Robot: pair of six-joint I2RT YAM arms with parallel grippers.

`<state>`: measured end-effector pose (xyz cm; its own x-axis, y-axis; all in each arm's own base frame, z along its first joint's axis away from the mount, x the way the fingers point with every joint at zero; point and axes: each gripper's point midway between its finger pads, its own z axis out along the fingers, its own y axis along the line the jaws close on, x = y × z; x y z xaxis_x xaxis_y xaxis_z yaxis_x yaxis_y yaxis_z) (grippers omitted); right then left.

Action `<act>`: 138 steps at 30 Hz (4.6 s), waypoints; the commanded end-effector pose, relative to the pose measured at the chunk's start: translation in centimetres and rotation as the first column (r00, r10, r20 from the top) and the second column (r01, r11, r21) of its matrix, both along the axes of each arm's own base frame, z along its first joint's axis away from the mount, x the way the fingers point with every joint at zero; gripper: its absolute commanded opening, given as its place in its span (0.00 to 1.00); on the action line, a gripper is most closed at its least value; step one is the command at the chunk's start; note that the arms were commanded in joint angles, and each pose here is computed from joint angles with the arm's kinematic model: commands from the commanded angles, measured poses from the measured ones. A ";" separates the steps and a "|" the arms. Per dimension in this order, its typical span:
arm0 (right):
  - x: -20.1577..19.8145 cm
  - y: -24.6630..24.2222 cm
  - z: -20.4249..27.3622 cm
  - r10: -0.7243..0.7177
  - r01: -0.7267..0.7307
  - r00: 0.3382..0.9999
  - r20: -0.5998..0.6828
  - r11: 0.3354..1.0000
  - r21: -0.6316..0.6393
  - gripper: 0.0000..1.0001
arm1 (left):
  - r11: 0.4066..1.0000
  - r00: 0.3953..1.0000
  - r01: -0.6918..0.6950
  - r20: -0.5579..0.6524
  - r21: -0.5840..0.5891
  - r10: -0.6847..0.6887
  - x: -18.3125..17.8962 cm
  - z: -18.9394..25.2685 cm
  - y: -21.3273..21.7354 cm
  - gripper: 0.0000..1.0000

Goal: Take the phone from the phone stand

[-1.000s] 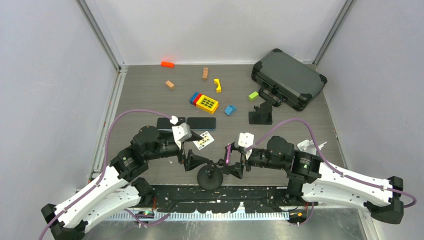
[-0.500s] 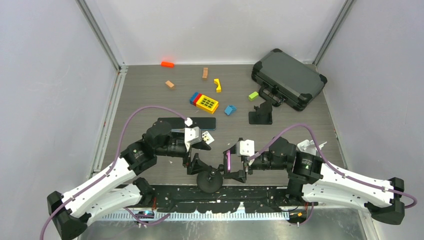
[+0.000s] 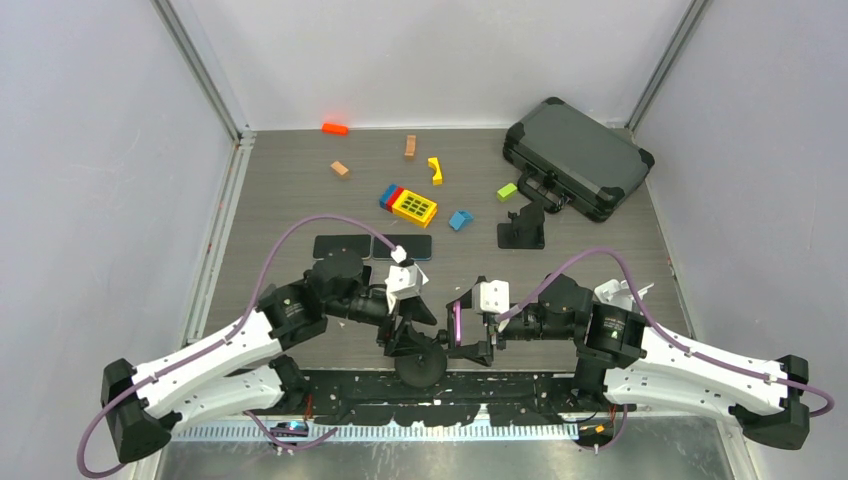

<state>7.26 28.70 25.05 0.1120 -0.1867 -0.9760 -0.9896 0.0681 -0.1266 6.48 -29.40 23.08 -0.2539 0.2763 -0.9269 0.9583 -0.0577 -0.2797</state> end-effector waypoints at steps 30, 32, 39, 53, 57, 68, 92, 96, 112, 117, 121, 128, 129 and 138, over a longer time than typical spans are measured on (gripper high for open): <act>-2.9 0.8 3.3 0.187 -0.195 0.979 0.078 0.975 0.103 0.00 | 0.998 0.998 -0.060 0.024 0.035 0.059 2.8 -0.6 -2.8 0.71; -3.0 0.9 3.2 0.195 -0.202 0.978 0.073 0.974 0.103 0.00 | 0.998 0.998 -0.058 0.025 0.031 0.057 2.9 -0.5 -3.0 0.67; -3.5 1.2 3.3 0.225 -0.230 0.973 0.059 0.967 0.109 0.00 | 0.997 0.999 -0.049 0.012 0.061 0.048 3.4 -1.0 -3.9 0.68; -3.7 1.2 3.2 0.231 -0.234 0.972 0.039 0.965 0.118 0.00 | 0.994 0.992 -0.105 0.075 0.039 0.102 4.4 -0.9 -3.6 0.10; -3.4 1.3 3.4 0.204 -0.204 0.979 0.012 0.971 0.128 0.00 | 0.997 0.995 -0.067 0.077 0.040 0.063 4.1 -1.1 -3.8 0.00; -0.6 1.1 3.4 -0.004 0.028 0.991 -0.137 0.984 0.173 0.16 | 0.995 0.990 -0.091 0.111 0.027 0.087 4.4 -1.4 -3.4 0.00; -1.1 -0.3 3.7 -0.003 0.017 0.992 -0.123 0.994 0.109 0.96 | 0.991 0.988 -0.125 0.100 0.047 0.120 5.0 -2.0 -3.6 0.00; -0.3 -0.7 3.0 -0.039 0.045 0.997 -0.073 0.995 0.094 0.89 | 0.989 0.987 -0.138 0.094 0.050 0.133 5.1 -2.2 -3.4 0.00; 0.7 -1.3 4.0 -0.090 0.090 0.996 -0.002 0.992 0.090 0.00 | 0.987 0.986 -0.149 0.088 0.067 0.143 5.1 -2.6 -3.2 0.00; 1.4 -1.3 4.5 -0.124 0.123 0.992 0.006 0.987 0.102 0.22 | 0.985 0.982 -0.165 0.098 0.047 0.160 5.4 -2.3 -3.2 0.00; 1.7 -1.4 4.9 -0.127 0.122 0.990 0.054 0.987 0.101 0.01 | 0.989 0.982 -0.150 0.115 0.012 0.147 5.1 -1.7 -3.1 0.00; 3.0 -1.4 6.1 -0.177 0.159 0.977 0.119 0.976 0.147 0.00 | 0.997 0.988 -0.075 0.135 0.007 0.074 3.9 -1.5 -2.9 0.00; 3.1 -1.4 6.2 -0.181 0.162 0.976 0.122 0.975 0.153 0.00 | 0.998 0.989 -0.066 0.133 0.004 0.065 3.7 -1.5 -2.9 0.00; 6.8 -1.1 7.0 -0.116 0.116 0.993 -0.011 0.976 0.183 0.00 | 1.000 0.993 -0.009 0.115 -0.005 0.009 2.8 -1.0 -3.1 0.00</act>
<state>11.12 27.66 25.33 0.0658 -0.2100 -0.9755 -0.9803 0.1687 -0.1025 9.44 -32.60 21.02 -0.1995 0.2943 -0.9346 0.9769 -0.0147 -0.2132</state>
